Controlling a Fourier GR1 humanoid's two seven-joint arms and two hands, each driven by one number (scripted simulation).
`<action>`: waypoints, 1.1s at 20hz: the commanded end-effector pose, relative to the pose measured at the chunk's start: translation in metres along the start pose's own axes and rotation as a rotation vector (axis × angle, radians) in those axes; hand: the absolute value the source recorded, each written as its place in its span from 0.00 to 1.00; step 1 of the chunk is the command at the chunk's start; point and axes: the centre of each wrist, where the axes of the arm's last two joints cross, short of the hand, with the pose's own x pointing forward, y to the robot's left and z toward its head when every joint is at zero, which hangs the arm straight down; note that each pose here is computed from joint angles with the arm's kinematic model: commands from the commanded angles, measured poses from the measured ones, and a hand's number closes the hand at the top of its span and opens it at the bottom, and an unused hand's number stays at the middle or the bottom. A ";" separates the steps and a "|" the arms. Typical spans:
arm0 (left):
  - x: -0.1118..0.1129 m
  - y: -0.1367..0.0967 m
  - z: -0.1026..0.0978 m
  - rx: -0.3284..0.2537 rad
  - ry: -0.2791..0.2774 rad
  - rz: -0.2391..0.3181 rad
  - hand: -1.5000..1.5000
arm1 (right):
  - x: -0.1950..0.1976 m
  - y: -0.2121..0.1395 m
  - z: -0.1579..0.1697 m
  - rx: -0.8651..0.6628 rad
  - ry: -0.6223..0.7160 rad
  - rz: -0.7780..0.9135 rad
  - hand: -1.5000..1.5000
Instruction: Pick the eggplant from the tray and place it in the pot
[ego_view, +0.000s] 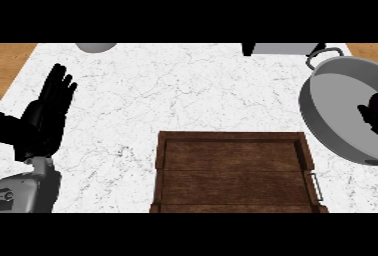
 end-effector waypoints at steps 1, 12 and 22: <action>-0.003 -0.010 -0.001 -0.015 0.002 0.007 0.50 | -0.016 0.007 -0.023 -0.046 0.001 0.209 1.00; -0.006 -0.001 0.003 -0.014 -0.007 0.004 0.50 | -0.092 0.070 -0.045 0.111 0.150 0.090 1.00; -0.001 0.006 -0.008 -0.024 0.020 0.013 0.50 | -0.096 0.083 -0.057 0.212 0.093 -0.326 0.00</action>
